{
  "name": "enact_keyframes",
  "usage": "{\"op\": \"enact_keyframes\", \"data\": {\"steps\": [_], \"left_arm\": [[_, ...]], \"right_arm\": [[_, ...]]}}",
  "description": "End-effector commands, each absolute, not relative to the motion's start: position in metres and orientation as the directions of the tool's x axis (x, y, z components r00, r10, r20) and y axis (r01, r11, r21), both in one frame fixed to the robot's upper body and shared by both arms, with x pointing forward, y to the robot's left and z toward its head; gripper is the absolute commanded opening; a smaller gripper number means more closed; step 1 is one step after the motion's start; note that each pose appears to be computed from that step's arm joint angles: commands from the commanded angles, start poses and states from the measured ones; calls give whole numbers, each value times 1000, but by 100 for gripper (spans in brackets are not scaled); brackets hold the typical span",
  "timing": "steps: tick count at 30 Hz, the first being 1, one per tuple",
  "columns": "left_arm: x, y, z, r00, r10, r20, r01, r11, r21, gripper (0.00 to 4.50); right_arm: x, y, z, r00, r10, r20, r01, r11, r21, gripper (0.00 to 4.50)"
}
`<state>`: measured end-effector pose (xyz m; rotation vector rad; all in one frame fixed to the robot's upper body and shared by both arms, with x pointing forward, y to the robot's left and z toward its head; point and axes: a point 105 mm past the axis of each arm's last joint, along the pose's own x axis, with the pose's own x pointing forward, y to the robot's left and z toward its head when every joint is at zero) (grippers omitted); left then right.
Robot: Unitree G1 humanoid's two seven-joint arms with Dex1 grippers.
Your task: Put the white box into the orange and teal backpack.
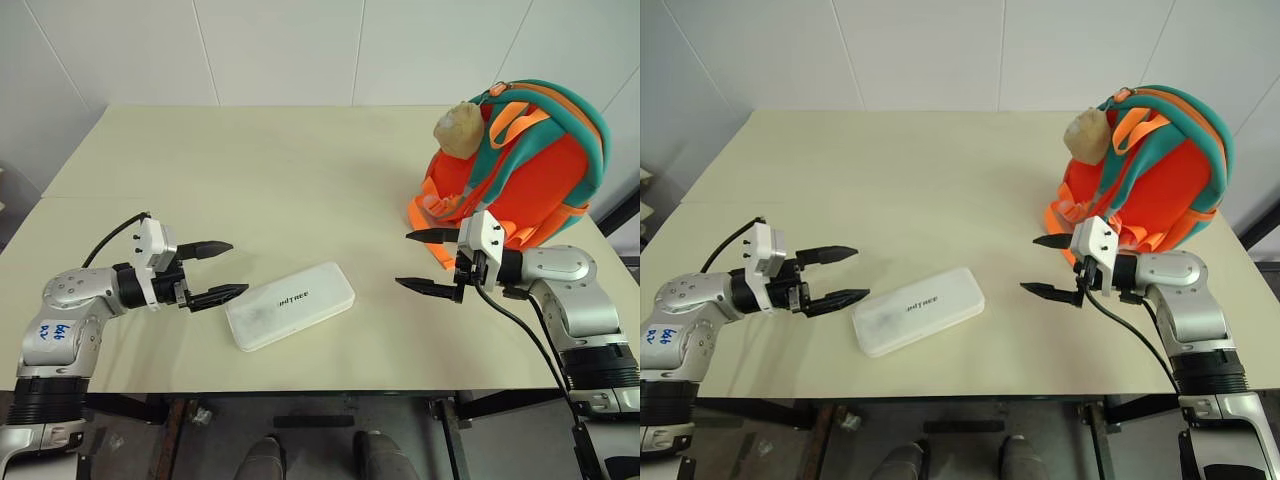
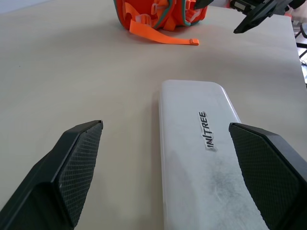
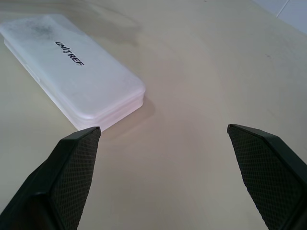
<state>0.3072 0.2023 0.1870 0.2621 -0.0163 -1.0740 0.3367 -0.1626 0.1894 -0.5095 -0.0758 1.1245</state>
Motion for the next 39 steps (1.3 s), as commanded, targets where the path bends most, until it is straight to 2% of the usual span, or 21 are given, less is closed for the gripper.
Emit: {"op": "enact_keyframes", "data": {"steps": [1,7,10,14,21,22,27,34,39], "left_arm": [[301,198,194,470,-877,-99,864,434,255,450],[291,212,184,537,-835,-118,828,495,261,450],[284,230,177,590,-795,-137,795,545,266,389],[270,250,165,657,-735,-167,748,608,267,263],[252,263,136,698,-676,-238,717,661,222,29],[250,258,131,688,-683,-244,725,660,195,1],[251,236,107,637,-717,-283,768,624,145,1],[259,225,107,616,-740,-270,785,604,137,1],[264,219,114,604,-757,-248,796,587,146,1]], "right_arm": [[337,-158,198,444,882,-159,-827,334,-452,447],[341,-149,184,416,893,-169,-851,317,-419,447],[349,-146,178,413,894,-175,-852,311,-420,387],[365,-145,168,431,883,-187,-847,324,-421,249],[385,-143,155,446,872,-201,-845,337,-414,4],[387,-142,152,445,870,-212,-847,332,-415,0],[391,-119,132,405,874,-268,-874,284,-394,0],[385,-100,120,346,903,-255,-901,244,-360,0],[376,-100,125,329,918,-222,-902,235,-363,0]]}}
